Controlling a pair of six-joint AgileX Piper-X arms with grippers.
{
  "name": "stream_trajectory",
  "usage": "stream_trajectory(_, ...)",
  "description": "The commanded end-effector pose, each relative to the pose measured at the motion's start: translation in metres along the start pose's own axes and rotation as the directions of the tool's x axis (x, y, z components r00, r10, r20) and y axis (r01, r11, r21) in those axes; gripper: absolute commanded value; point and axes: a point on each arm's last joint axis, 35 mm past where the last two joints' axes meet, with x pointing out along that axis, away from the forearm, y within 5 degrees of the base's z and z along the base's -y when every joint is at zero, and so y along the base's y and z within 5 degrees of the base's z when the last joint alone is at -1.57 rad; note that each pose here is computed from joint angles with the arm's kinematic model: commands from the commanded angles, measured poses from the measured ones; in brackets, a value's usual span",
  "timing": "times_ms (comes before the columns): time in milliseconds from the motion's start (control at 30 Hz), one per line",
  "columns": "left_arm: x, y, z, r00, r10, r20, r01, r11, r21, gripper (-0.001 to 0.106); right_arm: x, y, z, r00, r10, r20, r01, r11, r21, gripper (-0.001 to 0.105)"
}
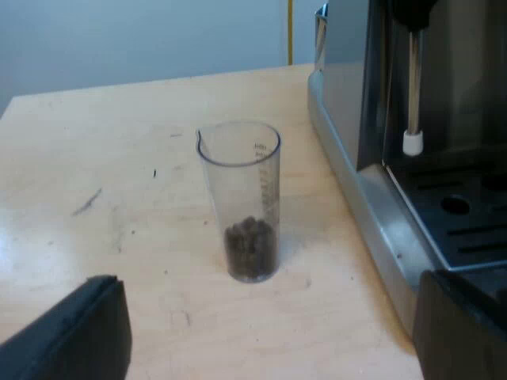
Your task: Pour the beans into the coffee machine
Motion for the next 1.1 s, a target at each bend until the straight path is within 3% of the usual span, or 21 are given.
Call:
stream_trajectory(33,0.006,0.0,0.001,1.0,0.005,0.024,-0.005,1.0,-0.012,0.083,-0.002,-0.001,0.006,1.0,-0.005,0.03,0.005,1.0,-0.003,0.069)
stream_trajectory(300,0.035,0.003,0.001,1.0,0.005,0.023,-0.005,1.0,-0.029,0.083,-0.002,-0.001,0.006,0.999,-0.006,0.034,0.006,1.0,-0.004,0.069)
stream_trajectory(467,0.054,0.005,-0.003,1.0,0.007,0.006,-0.007,0.995,-0.096,0.083,-0.002,-0.001,0.006,0.999,-0.006,0.034,0.006,1.0,-0.004,0.069)
stream_trajectory(967,0.097,0.013,-0.023,0.999,0.048,-0.006,-0.048,0.994,-0.099,0.083,-0.002,-0.001,0.006,0.999,-0.006,0.034,0.006,1.0,-0.006,0.069)
stream_trajectory(1100,0.105,0.014,-0.025,0.998,0.05,0.036,-0.046,0.994,-0.098,0.083,-0.002,-0.001,0.006,0.999,-0.006,0.034,0.006,1.0,-0.008,0.069)
